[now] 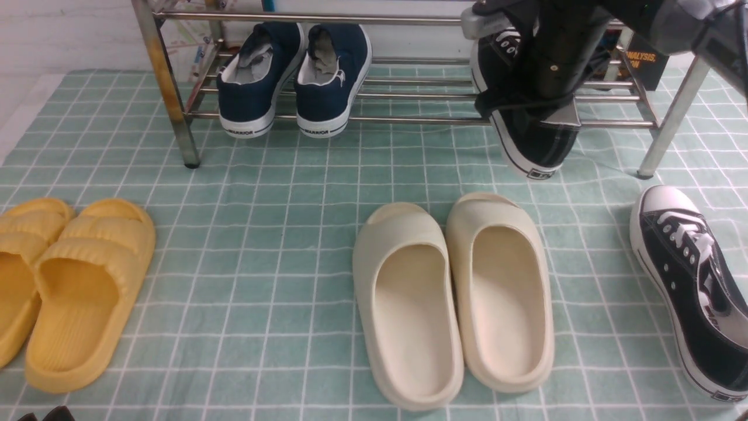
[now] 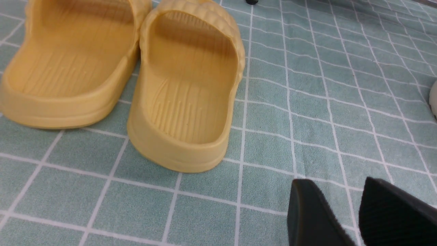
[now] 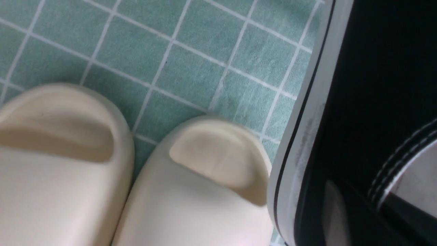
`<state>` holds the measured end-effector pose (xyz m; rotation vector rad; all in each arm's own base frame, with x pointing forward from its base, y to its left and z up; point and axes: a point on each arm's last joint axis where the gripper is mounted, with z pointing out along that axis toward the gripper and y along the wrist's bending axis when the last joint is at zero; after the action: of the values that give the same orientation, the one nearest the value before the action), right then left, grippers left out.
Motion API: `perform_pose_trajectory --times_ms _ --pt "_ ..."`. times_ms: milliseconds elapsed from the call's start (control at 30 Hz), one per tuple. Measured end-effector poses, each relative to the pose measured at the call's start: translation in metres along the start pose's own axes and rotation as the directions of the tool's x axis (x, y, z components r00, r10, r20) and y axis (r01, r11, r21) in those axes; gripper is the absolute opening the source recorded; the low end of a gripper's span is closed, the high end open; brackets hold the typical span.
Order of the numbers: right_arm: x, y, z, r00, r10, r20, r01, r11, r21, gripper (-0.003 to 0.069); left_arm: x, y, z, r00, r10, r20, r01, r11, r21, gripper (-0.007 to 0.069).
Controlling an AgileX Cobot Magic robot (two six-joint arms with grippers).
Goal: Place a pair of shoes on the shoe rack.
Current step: Use the right arm to put a shoe into the shoe rack
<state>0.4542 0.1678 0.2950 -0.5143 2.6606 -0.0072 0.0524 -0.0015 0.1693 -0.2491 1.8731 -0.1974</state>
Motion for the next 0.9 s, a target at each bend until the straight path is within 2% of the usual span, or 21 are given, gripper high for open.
perform_pose_trajectory --times_ms 233,567,900 --pt "-0.002 -0.002 0.026 1.000 -0.007 -0.010 0.008 0.999 0.032 0.0012 0.000 0.000 0.000 1.000 0.000 0.000 0.000 1.000 0.000 0.0238" --pt "-0.016 -0.023 0.026 0.988 0.029 0.151 -0.040 0.997 0.071 0.0012 0.000 0.000 0.000 1.000 0.000 0.000 0.000 1.000 0.000 0.0238" --pt "-0.016 -0.027 0.026 0.988 -0.001 0.155 -0.010 0.997 0.075 0.0018 0.000 0.000 0.000 1.000 0.000 0.000 0.000 1.000 0.000 0.0238"
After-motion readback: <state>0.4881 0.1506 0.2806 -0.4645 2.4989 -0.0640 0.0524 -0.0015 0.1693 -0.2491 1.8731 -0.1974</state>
